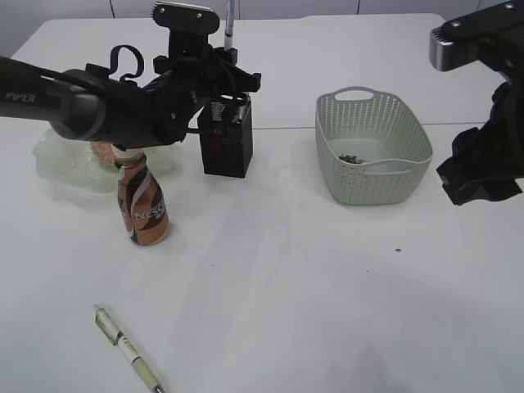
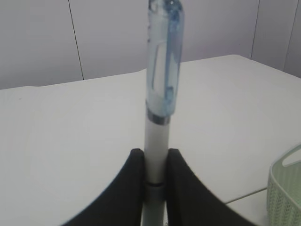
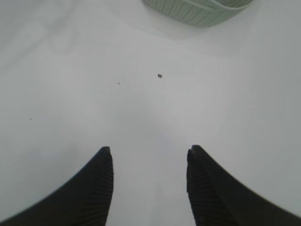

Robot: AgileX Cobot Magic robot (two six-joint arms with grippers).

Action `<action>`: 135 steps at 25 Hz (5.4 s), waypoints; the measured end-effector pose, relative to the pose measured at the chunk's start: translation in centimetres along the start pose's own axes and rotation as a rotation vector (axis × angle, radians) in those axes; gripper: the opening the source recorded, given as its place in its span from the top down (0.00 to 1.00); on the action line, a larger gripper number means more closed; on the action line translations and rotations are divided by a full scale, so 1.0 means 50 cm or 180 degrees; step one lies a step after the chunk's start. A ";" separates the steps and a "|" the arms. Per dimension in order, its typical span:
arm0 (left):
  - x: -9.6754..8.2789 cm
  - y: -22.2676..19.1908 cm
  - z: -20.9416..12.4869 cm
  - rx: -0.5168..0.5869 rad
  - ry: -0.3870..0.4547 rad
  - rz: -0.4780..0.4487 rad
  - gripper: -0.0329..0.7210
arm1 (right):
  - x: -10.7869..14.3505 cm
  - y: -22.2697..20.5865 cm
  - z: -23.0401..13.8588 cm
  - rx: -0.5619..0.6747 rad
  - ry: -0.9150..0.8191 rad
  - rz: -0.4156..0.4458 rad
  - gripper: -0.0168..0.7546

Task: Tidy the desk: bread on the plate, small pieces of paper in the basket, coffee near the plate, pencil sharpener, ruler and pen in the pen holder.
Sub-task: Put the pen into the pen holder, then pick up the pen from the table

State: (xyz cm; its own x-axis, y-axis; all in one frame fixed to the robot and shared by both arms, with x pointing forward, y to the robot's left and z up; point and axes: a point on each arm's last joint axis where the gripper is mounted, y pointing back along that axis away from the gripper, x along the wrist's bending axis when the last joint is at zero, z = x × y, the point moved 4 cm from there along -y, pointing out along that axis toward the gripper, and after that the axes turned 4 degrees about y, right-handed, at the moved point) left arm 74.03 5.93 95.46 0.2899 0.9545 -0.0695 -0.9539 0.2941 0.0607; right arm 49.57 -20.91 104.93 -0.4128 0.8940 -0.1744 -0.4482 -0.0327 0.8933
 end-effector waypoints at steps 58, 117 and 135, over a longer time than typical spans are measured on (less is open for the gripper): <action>-0.012 0.002 -0.087 -0.0051 0.0119 0.0463 0.86 | -0.001 0.000 0.000 0.0000 0.0013 -0.0010 0.49; -0.029 0.267 0.370 0.1031 -0.0004 -0.1008 0.66 | -0.008 0.006 -0.038 0.0435 0.0027 -0.0087 0.49; 0.026 0.425 0.268 0.3378 0.0511 0.0030 0.66 | 0.004 0.008 -0.047 0.0558 -0.0061 0.0048 0.49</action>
State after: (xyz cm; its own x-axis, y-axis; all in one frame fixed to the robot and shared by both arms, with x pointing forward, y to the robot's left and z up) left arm 55.21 14.09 110.02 0.1953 0.9622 -0.1898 -0.3781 0.2525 0.8907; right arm 47.42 -21.80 104.26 -0.4024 0.9024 -0.1541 -0.2963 0.0309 0.9546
